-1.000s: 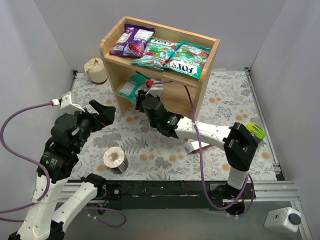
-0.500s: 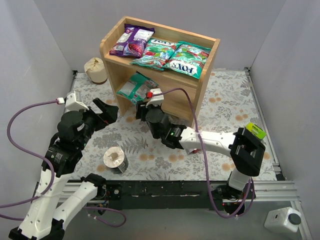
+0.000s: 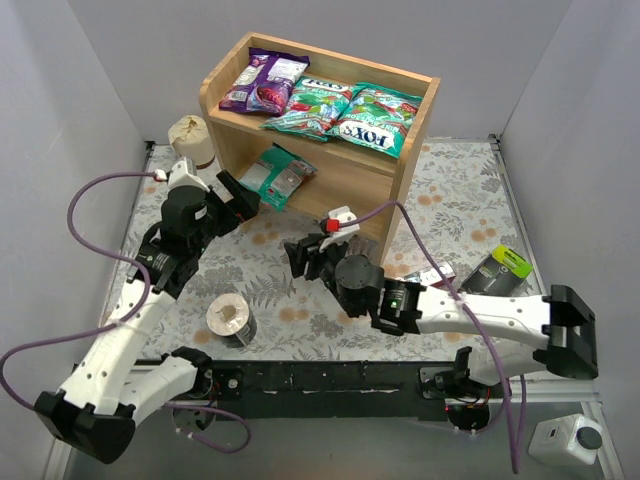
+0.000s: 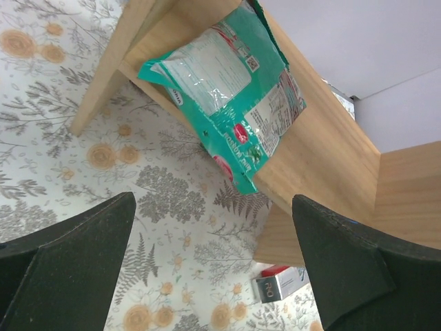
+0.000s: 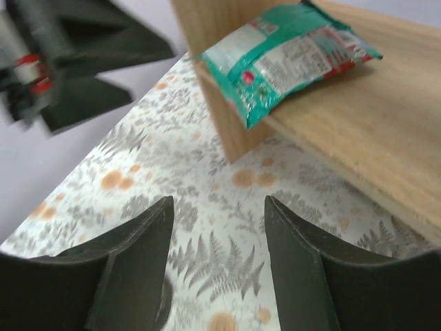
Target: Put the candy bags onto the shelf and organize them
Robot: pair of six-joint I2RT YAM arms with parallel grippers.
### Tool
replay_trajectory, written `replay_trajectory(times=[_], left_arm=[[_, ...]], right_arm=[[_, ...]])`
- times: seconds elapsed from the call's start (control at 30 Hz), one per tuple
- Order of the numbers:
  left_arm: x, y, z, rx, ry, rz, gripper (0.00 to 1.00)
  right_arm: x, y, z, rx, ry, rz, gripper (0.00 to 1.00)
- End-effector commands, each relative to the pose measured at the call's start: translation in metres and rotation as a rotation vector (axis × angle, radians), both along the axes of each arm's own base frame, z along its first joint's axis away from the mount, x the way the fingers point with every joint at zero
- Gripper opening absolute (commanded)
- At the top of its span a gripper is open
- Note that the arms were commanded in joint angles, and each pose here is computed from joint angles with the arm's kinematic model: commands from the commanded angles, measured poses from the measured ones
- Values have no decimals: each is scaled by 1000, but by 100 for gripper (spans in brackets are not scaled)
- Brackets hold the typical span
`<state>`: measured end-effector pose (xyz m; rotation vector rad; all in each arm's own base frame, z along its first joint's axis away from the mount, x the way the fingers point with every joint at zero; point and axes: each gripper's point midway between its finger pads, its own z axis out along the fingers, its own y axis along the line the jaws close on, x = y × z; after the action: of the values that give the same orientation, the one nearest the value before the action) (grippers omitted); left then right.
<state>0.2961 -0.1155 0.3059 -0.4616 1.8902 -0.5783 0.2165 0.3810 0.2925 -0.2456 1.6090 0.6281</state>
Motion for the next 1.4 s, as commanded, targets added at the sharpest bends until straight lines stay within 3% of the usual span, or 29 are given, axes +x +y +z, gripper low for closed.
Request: replay_trajectory(times=[0.0, 0.17, 0.23, 0.3, 0.33, 0.53, 0.57, 0.63, 0.67, 0.73, 0.77, 1.0, 1.13, 1.37], left_arm=[[25, -14, -4, -66, -11, 2, 98], [48, -23, -20, -78, 2, 7, 98], [57, -25, -25, -78, -1, 10, 98], [65, -29, -30, -92, -17, 1, 90], [68, -29, -32, -98, -15, 3, 79], [83, -31, -46, -102, 0, 18, 61], [84, -31, -47, -102, 1, 21, 49], [87, -30, -50, -102, 10, 34, 37], [87, -29, -51, -104, 16, 41, 22], [88, -25, -50, -121, 19, 69, 10], [88, -24, -51, -124, 26, 80, 0], [82, -5, -50, -223, 39, 231, 0], [83, 2, -54, -349, 45, 334, 0], [103, -7, -47, -387, 19, 325, 0]], right_arm=[[-33, -17, -4, 10, 81, 113, 61], [-61, -59, -25, 3, 196, 172, 58], [-67, -76, -17, 69, 216, 175, 57], [-70, -90, -32, 51, 249, 164, 57], [-72, -99, -25, 81, 245, 162, 56], [-71, -119, -29, 79, 256, 124, 55], [-71, -120, -29, 80, 257, 119, 55], [-70, -121, -30, 82, 261, 111, 54], [-70, -120, -30, 84, 261, 110, 54], [-70, -120, -32, 87, 267, 105, 54], [-70, -120, -34, 84, 269, 104, 54], [-69, -122, -34, 92, 273, 93, 53], [-68, -124, -36, 92, 275, 81, 52], [-69, -128, -41, 82, 287, 71, 52]])
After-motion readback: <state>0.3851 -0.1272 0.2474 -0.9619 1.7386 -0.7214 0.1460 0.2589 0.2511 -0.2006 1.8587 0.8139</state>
